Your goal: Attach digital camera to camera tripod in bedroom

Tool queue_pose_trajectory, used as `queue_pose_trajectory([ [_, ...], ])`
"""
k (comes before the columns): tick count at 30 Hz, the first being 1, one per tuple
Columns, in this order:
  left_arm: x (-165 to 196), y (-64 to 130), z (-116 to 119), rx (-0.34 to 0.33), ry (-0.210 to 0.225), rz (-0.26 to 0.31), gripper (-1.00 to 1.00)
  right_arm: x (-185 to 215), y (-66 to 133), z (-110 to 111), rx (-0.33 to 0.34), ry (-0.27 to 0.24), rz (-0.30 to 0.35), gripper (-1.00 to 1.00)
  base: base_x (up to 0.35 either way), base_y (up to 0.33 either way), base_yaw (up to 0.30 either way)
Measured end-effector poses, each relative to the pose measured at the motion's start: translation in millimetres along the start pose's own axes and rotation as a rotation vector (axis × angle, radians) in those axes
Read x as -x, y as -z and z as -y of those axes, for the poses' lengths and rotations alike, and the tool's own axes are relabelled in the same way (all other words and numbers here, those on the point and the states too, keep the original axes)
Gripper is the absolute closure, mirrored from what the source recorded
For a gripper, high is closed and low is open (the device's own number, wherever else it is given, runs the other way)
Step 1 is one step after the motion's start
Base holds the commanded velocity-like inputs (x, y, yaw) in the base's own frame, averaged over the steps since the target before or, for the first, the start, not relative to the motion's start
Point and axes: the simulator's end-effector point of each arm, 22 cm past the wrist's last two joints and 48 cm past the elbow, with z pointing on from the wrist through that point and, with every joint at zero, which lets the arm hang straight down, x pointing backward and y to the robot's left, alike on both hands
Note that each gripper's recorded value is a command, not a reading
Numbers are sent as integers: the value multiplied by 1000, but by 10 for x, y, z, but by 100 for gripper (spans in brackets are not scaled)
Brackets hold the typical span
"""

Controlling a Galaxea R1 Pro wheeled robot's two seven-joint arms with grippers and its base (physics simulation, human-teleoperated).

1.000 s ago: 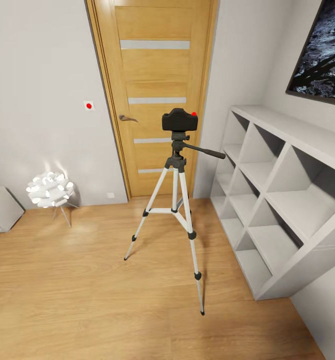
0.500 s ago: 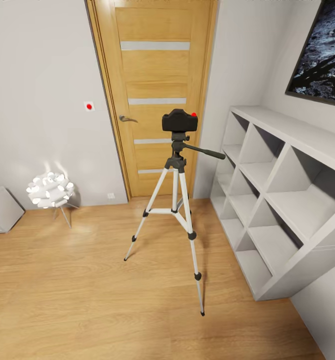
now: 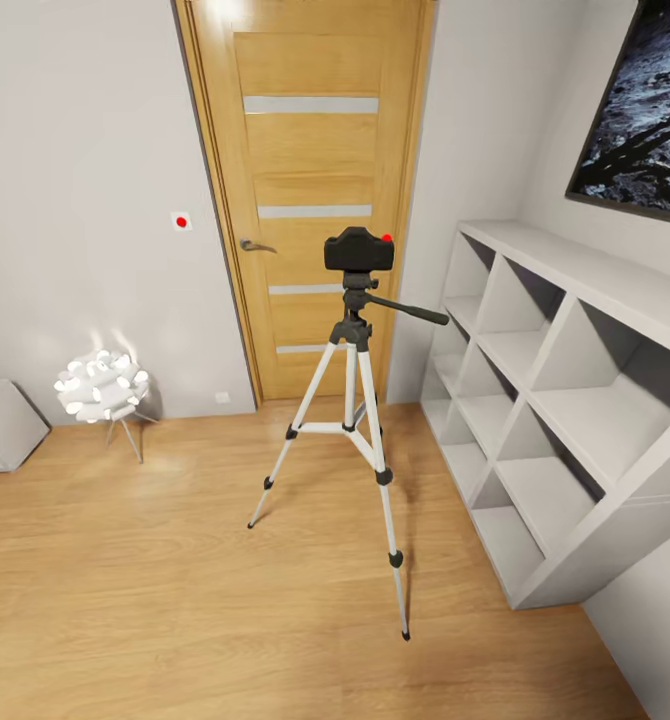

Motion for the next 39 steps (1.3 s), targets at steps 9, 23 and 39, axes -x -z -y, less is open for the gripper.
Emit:
queue_pose_trajectory([
  [9, 55, 18, 25, -6, 4, 14, -100, 54, 11, -10, -1, 0, 15, -100, 0, 0, 0],
  [23, 138, 47, 48, -13, 7, 35, -100, 121, 29, -17, 0, 3, 37, -100, 0, 0, 0],
  [39, 231, 83, 80, -22, 9, 59, -100, 236, 58, 0, -3, 6, 71, -100, 0, 0, 0],
])
